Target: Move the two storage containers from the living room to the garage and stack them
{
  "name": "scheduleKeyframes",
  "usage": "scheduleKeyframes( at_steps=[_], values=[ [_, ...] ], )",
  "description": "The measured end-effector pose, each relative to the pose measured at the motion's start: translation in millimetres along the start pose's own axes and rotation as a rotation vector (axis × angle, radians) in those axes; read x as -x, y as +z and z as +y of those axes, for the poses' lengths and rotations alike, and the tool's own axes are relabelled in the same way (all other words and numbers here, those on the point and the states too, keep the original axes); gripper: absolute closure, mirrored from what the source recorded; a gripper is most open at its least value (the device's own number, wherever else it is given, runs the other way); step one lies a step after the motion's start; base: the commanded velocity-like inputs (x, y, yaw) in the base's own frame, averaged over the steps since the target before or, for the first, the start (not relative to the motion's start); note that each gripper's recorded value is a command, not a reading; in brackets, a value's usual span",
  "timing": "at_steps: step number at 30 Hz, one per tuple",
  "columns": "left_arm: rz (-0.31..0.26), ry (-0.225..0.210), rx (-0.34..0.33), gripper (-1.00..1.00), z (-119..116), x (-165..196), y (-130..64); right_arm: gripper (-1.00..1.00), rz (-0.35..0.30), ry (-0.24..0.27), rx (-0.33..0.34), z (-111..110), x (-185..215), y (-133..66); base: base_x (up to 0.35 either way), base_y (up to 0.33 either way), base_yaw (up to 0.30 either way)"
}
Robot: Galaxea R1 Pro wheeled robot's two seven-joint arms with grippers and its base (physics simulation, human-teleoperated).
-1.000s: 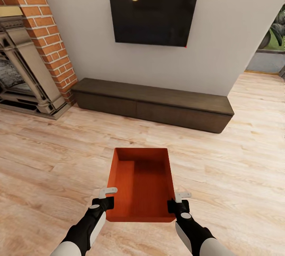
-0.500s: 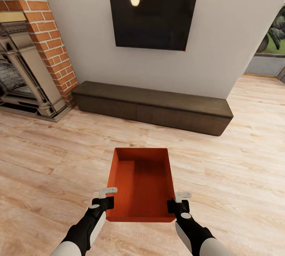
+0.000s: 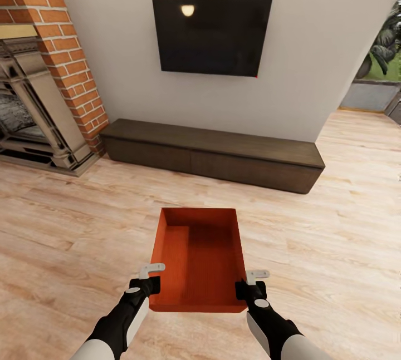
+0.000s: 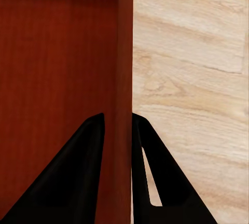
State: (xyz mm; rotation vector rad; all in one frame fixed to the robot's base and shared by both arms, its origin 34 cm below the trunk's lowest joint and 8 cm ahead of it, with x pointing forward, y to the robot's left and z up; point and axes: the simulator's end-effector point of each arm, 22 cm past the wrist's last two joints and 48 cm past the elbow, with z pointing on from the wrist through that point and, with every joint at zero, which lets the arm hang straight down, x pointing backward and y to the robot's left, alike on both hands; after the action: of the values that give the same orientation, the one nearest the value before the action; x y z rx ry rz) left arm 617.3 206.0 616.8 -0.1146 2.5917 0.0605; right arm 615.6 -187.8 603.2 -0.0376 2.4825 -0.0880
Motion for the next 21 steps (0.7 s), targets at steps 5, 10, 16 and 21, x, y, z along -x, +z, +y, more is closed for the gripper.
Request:
scheduleKeyframes(
  at_steps=[5,10,16,21],
  values=[
    [-0.007,0.0,0.0,1.0,0,3,-1.9,1.0,-0.007,0.001,0.0,0,4,-1.5,0.0,0.0,-0.134],
    [-0.014,-0.001,-0.001,1.0,0,7,-3.9,1.0,-0.014,0.001,0.0,0,7,-3.0,0.0,0.0,-0.136],
    [-0.024,-0.001,-0.002,1.0,0,12,-6.4,1.0,-0.024,0.002,-0.001,-1,13,-4.8,0.0,0.0,-0.136],
    [-0.032,-0.001,-0.002,1.0,-1,16,-8.5,1.0,-0.032,0.003,-0.002,-1,17,-6.3,0.0,0.0,-0.136]
  ],
)
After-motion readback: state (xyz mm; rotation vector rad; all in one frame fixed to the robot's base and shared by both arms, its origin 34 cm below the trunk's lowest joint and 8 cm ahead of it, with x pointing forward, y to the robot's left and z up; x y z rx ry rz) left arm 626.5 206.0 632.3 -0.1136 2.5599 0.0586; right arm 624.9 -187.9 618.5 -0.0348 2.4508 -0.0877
